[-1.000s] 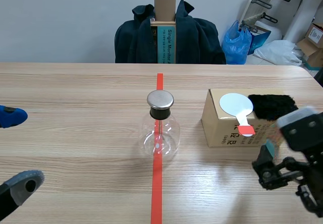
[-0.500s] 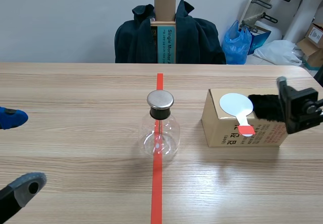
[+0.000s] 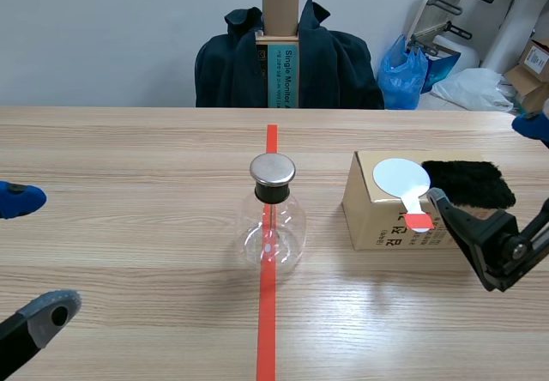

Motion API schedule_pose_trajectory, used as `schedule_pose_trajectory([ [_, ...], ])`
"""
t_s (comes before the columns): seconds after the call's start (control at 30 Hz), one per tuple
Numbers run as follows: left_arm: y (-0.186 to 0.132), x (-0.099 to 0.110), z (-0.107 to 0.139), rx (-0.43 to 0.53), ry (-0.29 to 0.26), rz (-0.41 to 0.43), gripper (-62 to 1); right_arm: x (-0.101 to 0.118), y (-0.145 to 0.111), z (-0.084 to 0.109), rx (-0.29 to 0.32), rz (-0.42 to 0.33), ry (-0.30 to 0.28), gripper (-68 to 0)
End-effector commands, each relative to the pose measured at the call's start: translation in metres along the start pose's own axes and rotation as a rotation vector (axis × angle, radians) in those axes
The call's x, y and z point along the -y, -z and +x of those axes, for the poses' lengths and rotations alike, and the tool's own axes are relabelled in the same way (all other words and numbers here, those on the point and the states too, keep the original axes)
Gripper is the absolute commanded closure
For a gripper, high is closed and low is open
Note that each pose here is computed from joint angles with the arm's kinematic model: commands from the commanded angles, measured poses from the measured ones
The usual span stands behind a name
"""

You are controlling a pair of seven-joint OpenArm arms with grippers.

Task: Do the electroscope experiment.
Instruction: 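Return to the home posture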

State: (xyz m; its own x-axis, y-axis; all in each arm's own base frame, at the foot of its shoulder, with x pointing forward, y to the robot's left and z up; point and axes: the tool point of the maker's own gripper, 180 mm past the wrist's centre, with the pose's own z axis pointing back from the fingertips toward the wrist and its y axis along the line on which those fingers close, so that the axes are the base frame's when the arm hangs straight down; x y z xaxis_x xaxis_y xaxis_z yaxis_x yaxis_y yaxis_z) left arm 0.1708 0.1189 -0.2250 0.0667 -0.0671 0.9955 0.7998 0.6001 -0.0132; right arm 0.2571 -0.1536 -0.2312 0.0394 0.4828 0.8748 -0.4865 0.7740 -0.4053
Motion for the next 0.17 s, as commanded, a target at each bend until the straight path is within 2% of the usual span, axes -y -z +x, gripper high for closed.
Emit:
schedule_pose_trajectory([
  [0.0,0.0007,-0.0011,0.0095,0.048,-0.005,0.004,-62.3,0.0069,0.0008,0.0074,0.032,-0.018,-0.004,-67.9],
  [0.07,0.0007,-0.0011,0.0099,0.050,-0.005,0.004,-62.3,0.0096,0.0014,0.0096,0.040,-0.027,0.000,-67.9],
  [0.13,0.0006,-0.0011,0.0120,0.062,-0.005,0.003,-62.3,0.0115,0.0012,0.0125,0.056,-0.033,0.033,-67.9],
])
